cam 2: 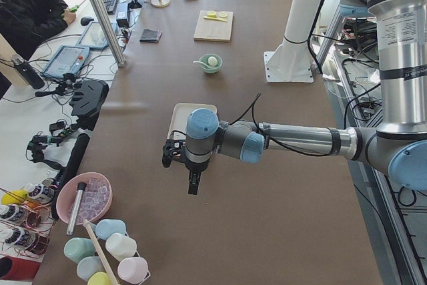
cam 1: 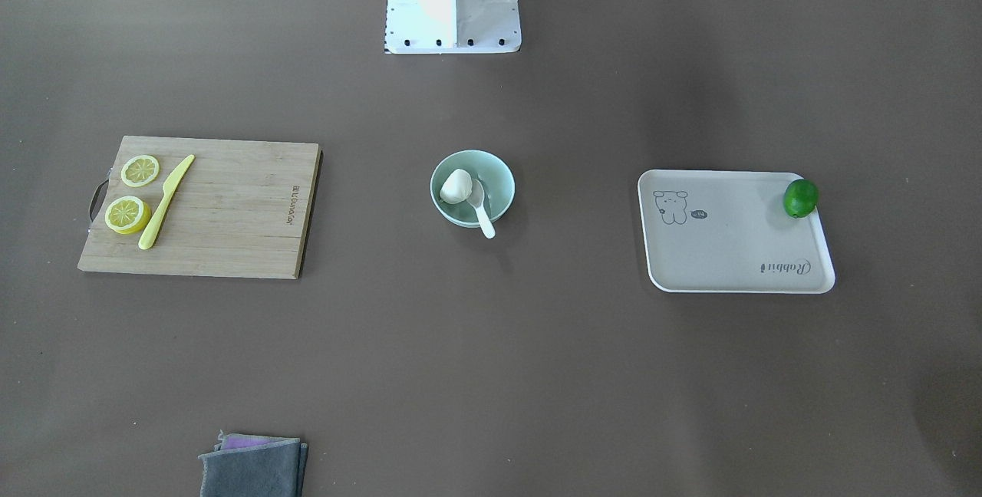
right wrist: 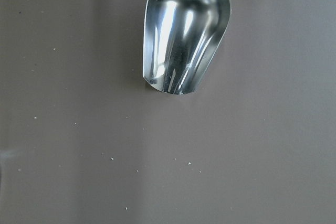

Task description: Put spoon and bun in bowl

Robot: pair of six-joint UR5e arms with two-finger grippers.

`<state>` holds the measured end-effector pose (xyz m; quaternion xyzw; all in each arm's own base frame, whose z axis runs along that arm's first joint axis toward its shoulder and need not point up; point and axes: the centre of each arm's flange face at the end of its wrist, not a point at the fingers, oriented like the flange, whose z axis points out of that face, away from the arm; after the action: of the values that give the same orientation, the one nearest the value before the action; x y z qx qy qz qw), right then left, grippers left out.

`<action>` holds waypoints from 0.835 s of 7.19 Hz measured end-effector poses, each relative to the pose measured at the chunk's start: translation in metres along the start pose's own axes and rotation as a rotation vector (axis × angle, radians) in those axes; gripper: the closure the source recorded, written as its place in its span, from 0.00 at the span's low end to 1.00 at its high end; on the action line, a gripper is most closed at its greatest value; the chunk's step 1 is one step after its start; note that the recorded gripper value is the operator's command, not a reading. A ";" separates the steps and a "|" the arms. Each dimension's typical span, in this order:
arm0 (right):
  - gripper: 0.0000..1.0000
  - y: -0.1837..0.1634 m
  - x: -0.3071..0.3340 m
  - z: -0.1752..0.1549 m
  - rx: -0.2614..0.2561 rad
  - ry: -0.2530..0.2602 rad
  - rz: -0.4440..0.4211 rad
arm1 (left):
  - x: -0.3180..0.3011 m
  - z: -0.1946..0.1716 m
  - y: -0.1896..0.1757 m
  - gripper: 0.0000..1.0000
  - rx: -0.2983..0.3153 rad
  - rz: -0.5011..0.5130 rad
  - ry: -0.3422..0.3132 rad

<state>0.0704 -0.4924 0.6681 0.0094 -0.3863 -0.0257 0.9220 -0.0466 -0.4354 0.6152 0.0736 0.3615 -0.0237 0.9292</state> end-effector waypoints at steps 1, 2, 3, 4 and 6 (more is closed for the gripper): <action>0.00 -0.001 -0.001 -0.002 0.003 0.002 0.006 | -0.006 -0.001 0.002 0.02 0.001 -0.016 0.002; 0.00 -0.003 -0.003 -0.005 0.008 0.006 0.028 | -0.008 0.000 0.001 0.02 0.000 -0.022 0.003; 0.00 -0.005 -0.005 -0.008 0.014 0.009 0.054 | -0.009 0.002 0.000 0.02 0.000 -0.024 0.003; 0.00 -0.006 -0.007 -0.009 0.018 0.013 0.065 | -0.010 0.003 -0.001 0.02 -0.001 -0.025 0.002; 0.00 -0.007 -0.008 -0.011 0.024 0.015 0.067 | -0.012 0.005 -0.001 0.02 -0.003 -0.027 -0.001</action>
<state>0.0724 -0.4988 0.6551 0.0076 -0.3797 0.0097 0.9250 -0.0522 -0.4373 0.6272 0.0674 0.3621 -0.0358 0.9290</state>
